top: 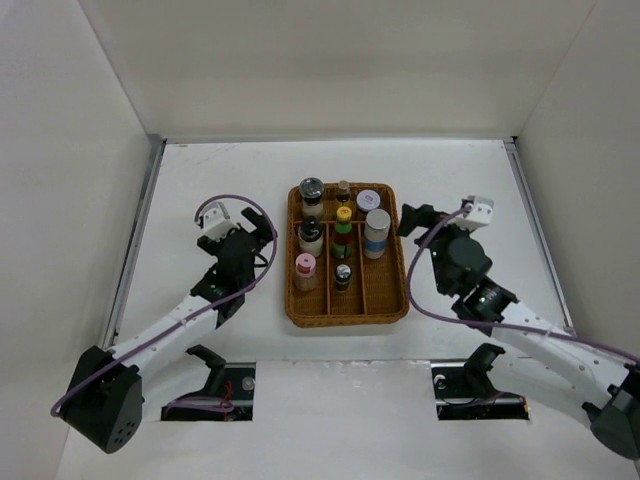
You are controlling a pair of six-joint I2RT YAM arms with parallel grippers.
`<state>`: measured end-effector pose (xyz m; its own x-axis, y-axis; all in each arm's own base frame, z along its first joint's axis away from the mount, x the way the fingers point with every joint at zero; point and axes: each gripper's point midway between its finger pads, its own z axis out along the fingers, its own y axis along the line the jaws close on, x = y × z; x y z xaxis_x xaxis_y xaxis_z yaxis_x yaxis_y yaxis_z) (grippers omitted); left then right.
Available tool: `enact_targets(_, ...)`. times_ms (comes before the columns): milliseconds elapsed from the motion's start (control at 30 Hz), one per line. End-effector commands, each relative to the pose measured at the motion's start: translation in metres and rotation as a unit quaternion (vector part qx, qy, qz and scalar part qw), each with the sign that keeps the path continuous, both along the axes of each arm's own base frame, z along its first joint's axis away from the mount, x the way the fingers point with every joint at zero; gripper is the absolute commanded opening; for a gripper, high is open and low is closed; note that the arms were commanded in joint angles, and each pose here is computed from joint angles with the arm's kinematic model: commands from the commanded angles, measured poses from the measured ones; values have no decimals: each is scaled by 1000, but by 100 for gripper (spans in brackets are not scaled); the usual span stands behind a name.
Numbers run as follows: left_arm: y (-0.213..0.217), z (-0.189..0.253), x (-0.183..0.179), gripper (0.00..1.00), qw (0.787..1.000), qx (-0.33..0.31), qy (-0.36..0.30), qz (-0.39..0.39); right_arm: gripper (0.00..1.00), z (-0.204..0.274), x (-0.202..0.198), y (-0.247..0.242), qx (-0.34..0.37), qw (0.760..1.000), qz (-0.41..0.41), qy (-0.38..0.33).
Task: Organize the condiment bottles
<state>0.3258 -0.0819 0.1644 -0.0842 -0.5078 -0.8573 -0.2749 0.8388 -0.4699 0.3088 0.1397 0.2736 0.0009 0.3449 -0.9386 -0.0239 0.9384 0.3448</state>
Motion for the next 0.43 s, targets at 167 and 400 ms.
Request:
enact_targets(167, 0, 26, 11, 100, 1000, -11, -20, 13, 100, -52, -5, -60, 99, 988, -120, 5)
enact_targets(400, 0, 37, 16, 100, 1000, -5, -15, 16, 100, -73, 6, -43, 122, 989, -85, 28)
